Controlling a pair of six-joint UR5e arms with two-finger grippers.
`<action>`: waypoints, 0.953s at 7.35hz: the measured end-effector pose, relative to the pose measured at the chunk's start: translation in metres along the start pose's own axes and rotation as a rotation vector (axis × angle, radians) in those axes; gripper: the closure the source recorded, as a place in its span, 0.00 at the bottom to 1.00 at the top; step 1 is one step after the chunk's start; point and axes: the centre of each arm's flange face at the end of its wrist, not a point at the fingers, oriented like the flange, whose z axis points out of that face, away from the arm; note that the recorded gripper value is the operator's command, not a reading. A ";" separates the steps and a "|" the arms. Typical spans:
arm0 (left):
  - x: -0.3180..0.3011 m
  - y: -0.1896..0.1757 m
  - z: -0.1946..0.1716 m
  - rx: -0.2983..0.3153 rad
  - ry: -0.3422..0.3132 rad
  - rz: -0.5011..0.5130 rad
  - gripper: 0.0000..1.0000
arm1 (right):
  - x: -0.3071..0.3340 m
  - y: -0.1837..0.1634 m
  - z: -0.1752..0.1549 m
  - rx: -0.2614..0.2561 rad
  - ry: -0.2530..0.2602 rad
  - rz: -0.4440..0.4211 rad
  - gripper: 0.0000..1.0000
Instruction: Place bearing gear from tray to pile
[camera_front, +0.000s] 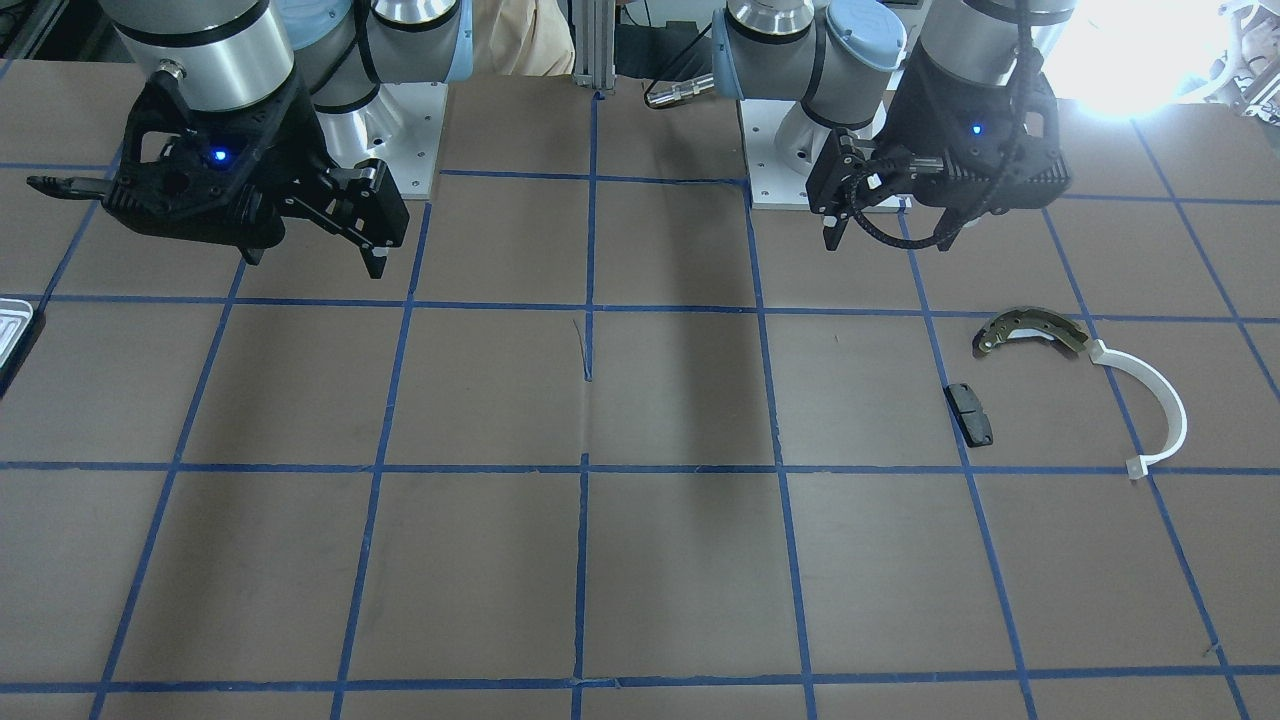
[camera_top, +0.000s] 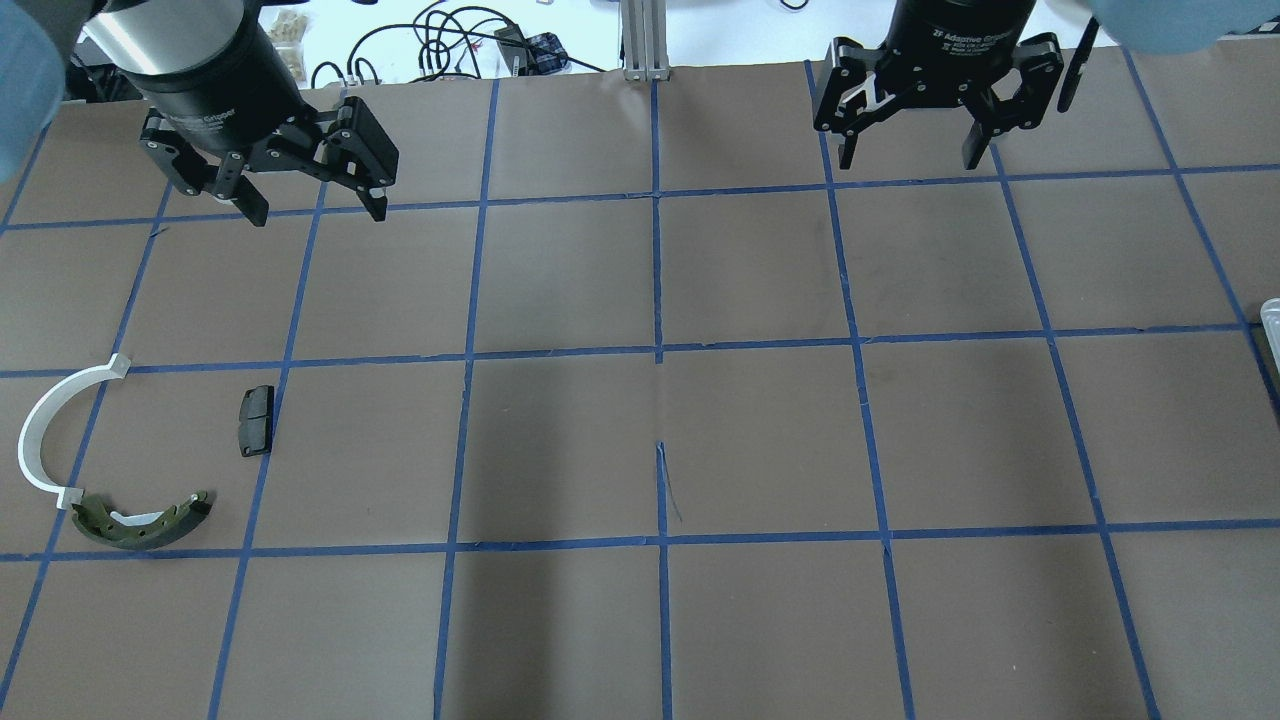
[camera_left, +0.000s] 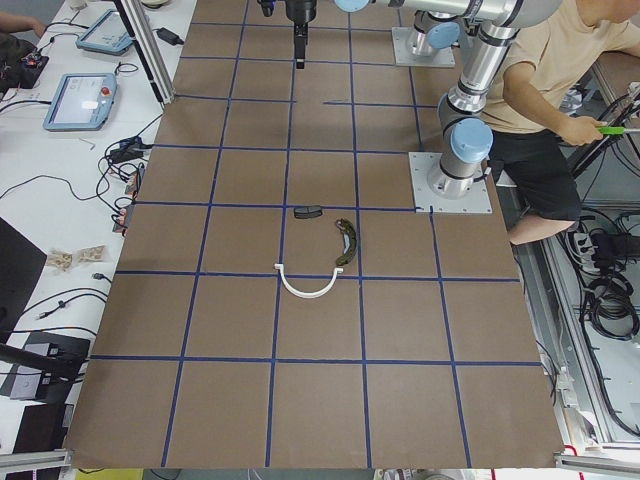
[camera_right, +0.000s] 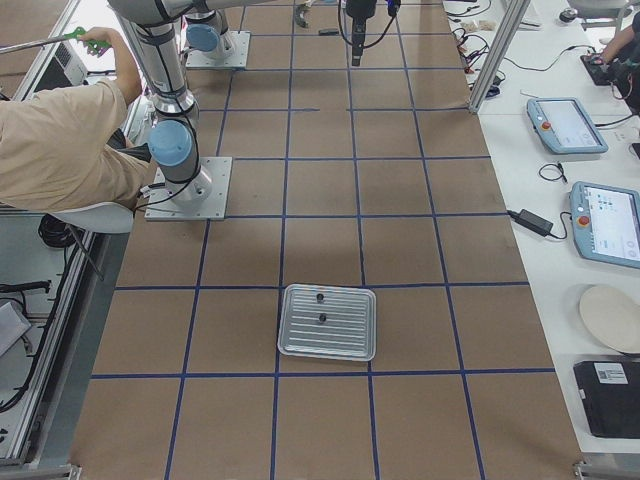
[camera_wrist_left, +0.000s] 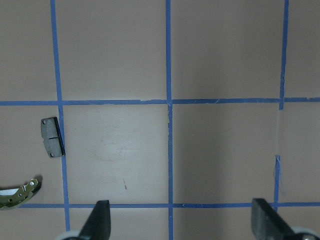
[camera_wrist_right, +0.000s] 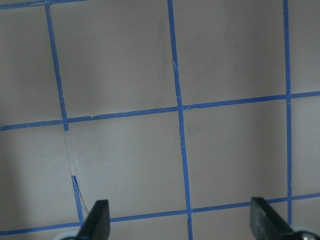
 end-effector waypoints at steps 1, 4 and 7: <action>0.000 -0.001 0.000 0.004 0.000 -0.001 0.00 | 0.000 0.000 0.000 0.001 0.000 -0.002 0.00; 0.000 -0.001 0.000 0.006 0.002 -0.002 0.00 | 0.000 0.000 0.000 0.001 0.000 -0.004 0.00; -0.003 -0.002 0.001 0.005 0.008 0.007 0.00 | 0.002 -0.002 0.003 -0.004 0.002 -0.015 0.00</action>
